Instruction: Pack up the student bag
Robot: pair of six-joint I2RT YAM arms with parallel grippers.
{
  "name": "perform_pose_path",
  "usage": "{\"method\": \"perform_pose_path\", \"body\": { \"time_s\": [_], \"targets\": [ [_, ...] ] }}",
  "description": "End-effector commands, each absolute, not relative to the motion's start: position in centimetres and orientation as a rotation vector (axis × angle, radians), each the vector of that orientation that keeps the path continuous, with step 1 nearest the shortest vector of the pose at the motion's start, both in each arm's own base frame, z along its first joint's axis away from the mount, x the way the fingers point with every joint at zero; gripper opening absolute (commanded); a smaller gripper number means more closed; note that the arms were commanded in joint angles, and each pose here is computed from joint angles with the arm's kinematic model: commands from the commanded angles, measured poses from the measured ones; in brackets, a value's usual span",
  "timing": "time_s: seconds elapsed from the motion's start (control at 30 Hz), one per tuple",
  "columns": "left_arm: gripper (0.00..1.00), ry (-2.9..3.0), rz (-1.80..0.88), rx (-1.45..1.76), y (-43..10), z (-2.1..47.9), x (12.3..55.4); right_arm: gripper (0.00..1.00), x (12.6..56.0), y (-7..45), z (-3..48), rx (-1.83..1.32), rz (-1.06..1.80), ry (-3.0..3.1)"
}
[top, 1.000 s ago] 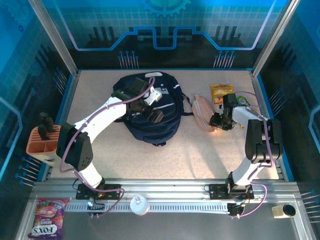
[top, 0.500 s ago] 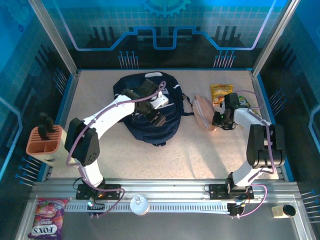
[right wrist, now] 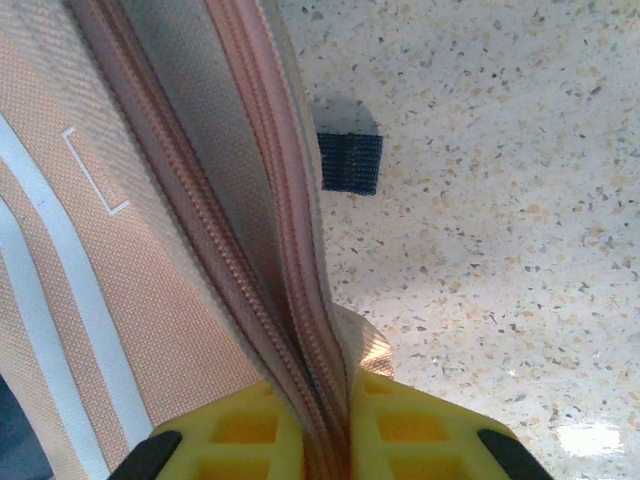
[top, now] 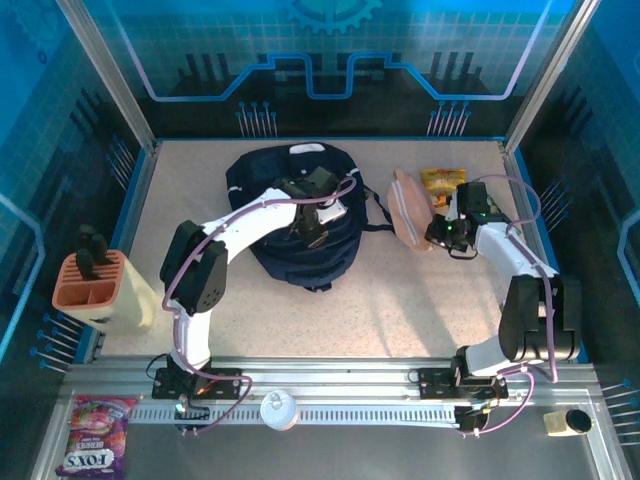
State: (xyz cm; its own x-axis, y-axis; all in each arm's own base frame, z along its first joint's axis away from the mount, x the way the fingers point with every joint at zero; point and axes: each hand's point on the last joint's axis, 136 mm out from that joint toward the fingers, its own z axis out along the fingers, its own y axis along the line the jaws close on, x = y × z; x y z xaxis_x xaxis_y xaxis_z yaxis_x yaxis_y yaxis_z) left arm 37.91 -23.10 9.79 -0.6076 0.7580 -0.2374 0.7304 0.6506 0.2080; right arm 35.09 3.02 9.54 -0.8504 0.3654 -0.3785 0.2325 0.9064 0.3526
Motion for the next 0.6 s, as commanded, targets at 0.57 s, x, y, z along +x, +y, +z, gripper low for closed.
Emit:
{"method": "perform_pose_path", "body": {
  "time_s": [0.57],
  "targets": [
    [0.00, 2.059, -0.172, 0.529, -27.4, 29.5, 45.9, 0.19, 29.7, 8.7, 15.5, 0.292, 0.694, 2.683]
  ]
}}
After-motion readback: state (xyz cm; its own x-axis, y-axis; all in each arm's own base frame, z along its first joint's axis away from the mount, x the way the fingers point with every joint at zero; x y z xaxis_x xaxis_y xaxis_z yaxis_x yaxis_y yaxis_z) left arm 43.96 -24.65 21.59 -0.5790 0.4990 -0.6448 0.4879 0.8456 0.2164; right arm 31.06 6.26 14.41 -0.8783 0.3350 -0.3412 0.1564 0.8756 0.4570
